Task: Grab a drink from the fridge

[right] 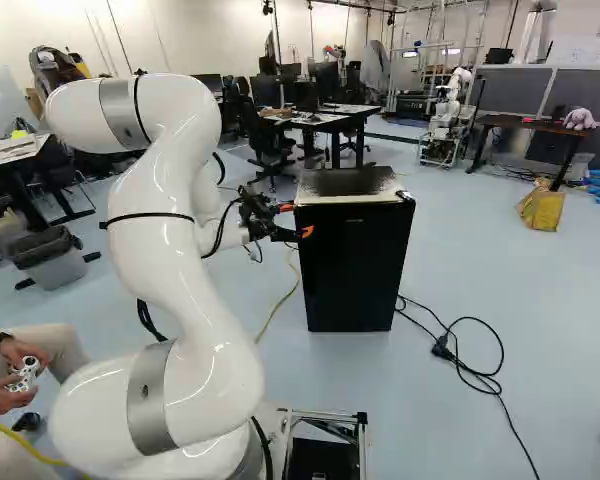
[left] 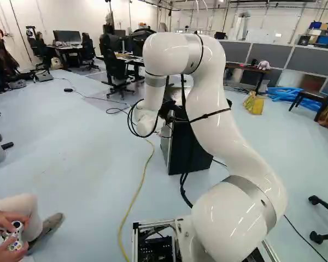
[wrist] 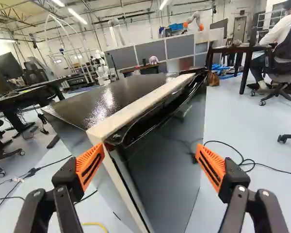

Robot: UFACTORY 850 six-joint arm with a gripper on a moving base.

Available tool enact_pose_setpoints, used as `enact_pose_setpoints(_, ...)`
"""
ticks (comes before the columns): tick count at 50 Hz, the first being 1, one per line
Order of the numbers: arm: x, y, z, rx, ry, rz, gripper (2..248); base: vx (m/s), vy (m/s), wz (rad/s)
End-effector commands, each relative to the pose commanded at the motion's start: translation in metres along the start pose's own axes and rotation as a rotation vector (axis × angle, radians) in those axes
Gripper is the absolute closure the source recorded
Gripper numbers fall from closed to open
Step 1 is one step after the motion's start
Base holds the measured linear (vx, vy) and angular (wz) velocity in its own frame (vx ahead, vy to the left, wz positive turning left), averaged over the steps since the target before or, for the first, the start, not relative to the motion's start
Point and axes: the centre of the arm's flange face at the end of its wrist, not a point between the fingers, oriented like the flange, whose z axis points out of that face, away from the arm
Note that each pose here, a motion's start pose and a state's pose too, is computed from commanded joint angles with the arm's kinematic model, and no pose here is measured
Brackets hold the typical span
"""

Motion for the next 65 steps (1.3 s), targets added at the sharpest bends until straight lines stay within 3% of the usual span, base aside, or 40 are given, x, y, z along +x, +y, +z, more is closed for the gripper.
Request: enact_pose_setpoints(65, -0.0001, 0.0082, -0.0004, -0.091, 0.0, 0.019, 3, 0.0, 0.0, 0.0)
